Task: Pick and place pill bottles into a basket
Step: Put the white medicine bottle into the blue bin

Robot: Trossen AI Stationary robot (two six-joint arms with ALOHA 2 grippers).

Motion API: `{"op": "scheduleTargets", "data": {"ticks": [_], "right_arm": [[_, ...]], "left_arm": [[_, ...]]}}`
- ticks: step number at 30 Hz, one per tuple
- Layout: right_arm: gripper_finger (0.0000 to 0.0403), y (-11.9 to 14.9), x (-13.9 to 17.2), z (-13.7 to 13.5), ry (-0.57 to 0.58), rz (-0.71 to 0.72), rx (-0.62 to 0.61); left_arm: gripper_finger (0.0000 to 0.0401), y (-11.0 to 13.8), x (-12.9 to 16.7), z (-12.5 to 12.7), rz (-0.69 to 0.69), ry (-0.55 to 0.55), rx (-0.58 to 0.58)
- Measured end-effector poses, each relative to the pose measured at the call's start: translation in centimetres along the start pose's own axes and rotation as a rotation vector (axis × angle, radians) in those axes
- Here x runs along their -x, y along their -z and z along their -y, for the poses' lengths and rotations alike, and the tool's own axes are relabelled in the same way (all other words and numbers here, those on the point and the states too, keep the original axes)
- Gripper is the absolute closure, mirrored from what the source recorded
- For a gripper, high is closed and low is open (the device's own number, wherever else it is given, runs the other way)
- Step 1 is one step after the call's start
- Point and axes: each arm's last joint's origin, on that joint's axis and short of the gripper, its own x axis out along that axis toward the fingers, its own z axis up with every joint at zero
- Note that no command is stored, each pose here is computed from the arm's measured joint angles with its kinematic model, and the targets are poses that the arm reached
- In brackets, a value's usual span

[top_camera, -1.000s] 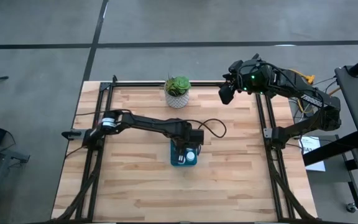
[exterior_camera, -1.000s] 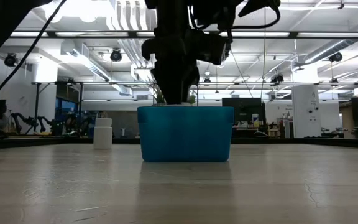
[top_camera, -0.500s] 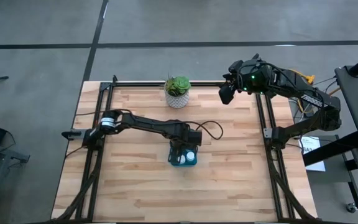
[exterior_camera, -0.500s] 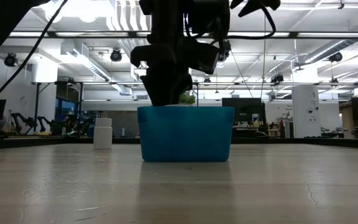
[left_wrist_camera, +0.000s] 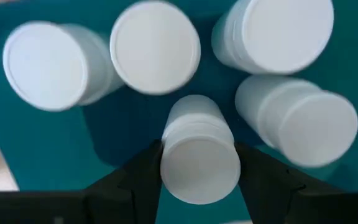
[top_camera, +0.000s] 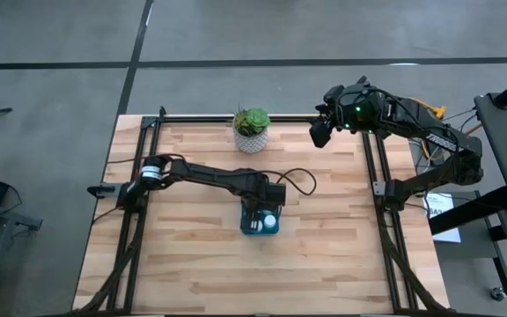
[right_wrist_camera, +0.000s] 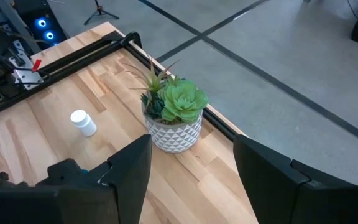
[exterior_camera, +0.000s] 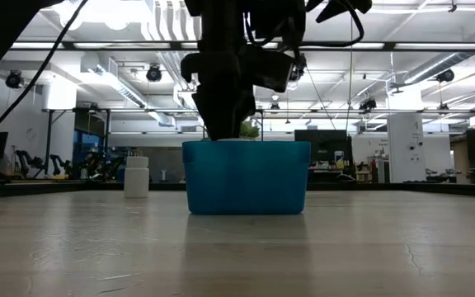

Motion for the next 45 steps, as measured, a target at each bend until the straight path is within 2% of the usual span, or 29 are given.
{"op": "scheduleTargets", "data": {"ticks": [7,17,24,35,38,45], "right_arm": [[0.0184,0.0,0.0,0.0,0.0,0.0,-0.002],[0.0184,0.0,0.0,0.0,-0.001,0.0,-0.002],[0.0184,0.0,0.0,0.0,-0.001,0.0,-0.003],[0.0184,0.0,0.0,0.0,-0.001,0.0,0.0],[0.0184,0.0,0.0,0.0,-0.001,0.0,0.0],[0.0184,0.0,0.0,0.0,-0.001,0.0,-0.002]], "left_arm": [[0.0228,0.5,1.8,0.0,0.021,-0.002,0.0],[0.0227,0.5,2.5,0.0,0.044,0.0,0.023],[0.0227,0.1,2.3,0.1,0.088,0.028,0.015],[0.0225,0.8,1.2,0.0,0.04,0.022,0.008],[0.0211,1.4,0.3,0.0,0.001,0.024,0.009],[0.0148,1.9,-0.7,0.0,-0.027,0.046,0.03]]}}
